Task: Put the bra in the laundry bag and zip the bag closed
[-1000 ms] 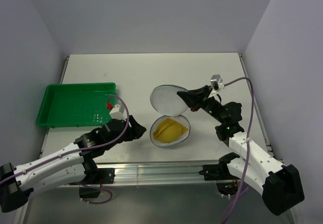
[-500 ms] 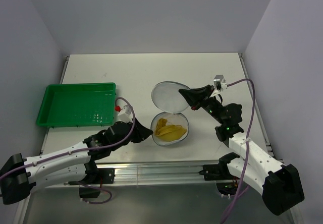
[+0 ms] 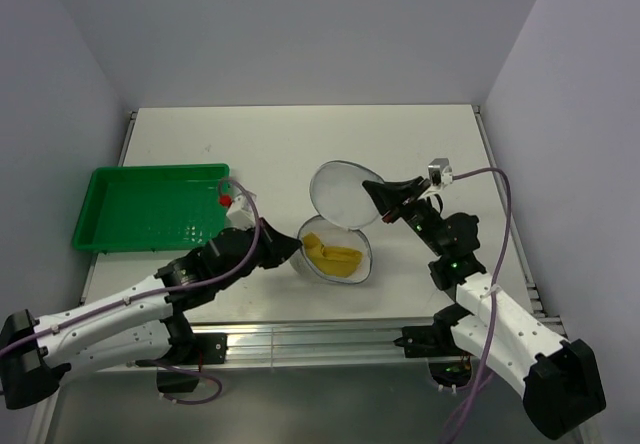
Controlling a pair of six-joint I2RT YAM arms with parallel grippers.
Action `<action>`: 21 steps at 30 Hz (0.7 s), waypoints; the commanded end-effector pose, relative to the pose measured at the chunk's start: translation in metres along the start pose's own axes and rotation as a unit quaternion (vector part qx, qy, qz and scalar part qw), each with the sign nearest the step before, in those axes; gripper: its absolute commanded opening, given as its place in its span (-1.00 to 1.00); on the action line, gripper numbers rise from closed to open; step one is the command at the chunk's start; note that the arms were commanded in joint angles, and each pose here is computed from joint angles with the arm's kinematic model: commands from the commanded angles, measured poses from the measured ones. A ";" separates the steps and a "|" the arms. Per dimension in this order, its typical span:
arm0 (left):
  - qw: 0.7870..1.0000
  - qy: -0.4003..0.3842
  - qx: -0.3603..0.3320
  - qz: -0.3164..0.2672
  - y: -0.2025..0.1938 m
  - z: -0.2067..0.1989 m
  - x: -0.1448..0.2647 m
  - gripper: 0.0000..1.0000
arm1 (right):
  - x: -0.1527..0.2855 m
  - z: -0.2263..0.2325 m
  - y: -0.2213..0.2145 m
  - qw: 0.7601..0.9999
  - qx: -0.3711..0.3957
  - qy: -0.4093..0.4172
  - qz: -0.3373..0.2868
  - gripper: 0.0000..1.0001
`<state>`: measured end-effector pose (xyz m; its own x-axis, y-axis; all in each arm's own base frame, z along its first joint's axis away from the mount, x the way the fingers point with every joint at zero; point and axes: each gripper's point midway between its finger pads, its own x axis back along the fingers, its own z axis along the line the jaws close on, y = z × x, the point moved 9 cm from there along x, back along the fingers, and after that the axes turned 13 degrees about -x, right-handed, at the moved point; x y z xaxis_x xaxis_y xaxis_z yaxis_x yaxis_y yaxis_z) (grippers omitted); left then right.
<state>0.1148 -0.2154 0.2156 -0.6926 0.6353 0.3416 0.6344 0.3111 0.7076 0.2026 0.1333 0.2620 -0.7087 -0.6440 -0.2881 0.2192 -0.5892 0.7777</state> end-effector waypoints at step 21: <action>0.996 -0.070 -0.001 0.054 0.093 0.044 -0.069 -0.99 | 0.020 0.020 -0.047 0.971 0.188 -0.149 -0.022 -1.00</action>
<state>0.2257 -0.1930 0.2054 -0.5857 0.6853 0.4328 0.7485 0.2525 0.6132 0.1554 0.1651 0.2234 -0.8069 -0.5585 -0.1925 0.0878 -0.4356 0.8958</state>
